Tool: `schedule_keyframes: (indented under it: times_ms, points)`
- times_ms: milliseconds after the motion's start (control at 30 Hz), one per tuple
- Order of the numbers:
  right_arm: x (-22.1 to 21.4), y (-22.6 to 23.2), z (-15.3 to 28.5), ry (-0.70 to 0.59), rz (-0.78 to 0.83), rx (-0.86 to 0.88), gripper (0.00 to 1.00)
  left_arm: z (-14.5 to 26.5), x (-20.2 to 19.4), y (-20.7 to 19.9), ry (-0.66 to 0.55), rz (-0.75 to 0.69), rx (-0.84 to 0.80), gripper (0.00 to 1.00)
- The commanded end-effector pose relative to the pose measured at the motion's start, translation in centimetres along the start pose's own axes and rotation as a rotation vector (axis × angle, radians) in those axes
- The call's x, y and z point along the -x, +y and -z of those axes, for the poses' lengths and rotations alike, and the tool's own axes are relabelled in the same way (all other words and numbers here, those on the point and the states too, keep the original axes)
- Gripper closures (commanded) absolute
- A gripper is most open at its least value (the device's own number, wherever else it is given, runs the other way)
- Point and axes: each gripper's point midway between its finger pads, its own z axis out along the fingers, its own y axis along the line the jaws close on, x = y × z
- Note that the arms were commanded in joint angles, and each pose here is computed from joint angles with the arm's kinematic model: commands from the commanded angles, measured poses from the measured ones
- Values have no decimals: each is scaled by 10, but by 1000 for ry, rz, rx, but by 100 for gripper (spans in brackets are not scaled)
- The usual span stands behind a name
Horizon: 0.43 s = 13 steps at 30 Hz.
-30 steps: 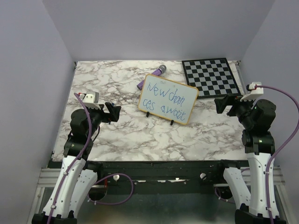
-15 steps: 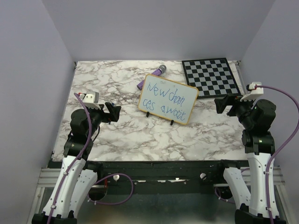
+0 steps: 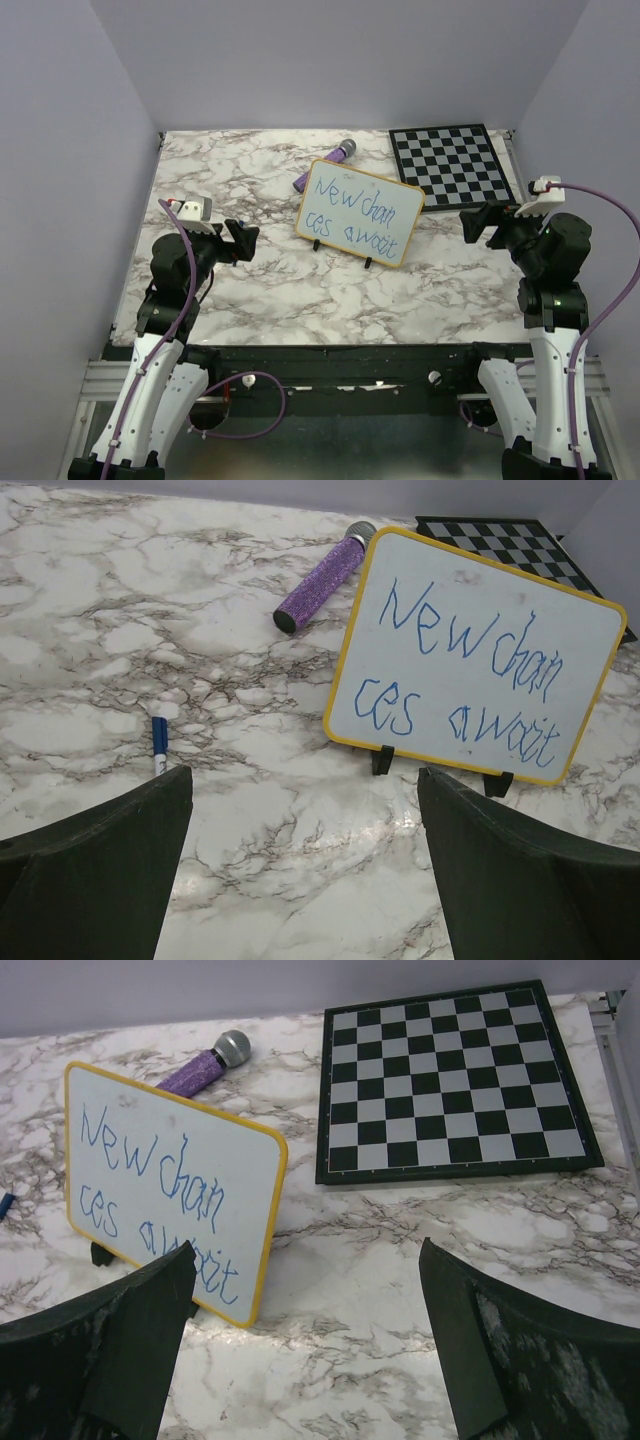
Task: Write a sentence on the whiteboard
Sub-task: Reset both arms
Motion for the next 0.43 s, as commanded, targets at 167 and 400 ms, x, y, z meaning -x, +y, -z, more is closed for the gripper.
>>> schedule_keyframes:
  times_ms: [167, 400]
  points:
    - [2, -2, -1, -19, 8, -6, 0, 0, -1, -2, -3, 6, -9, 1]
    - [2, -2, -2, -15, 16, 2, 0, 1, 0, -3, -8, 5, -12, 1]
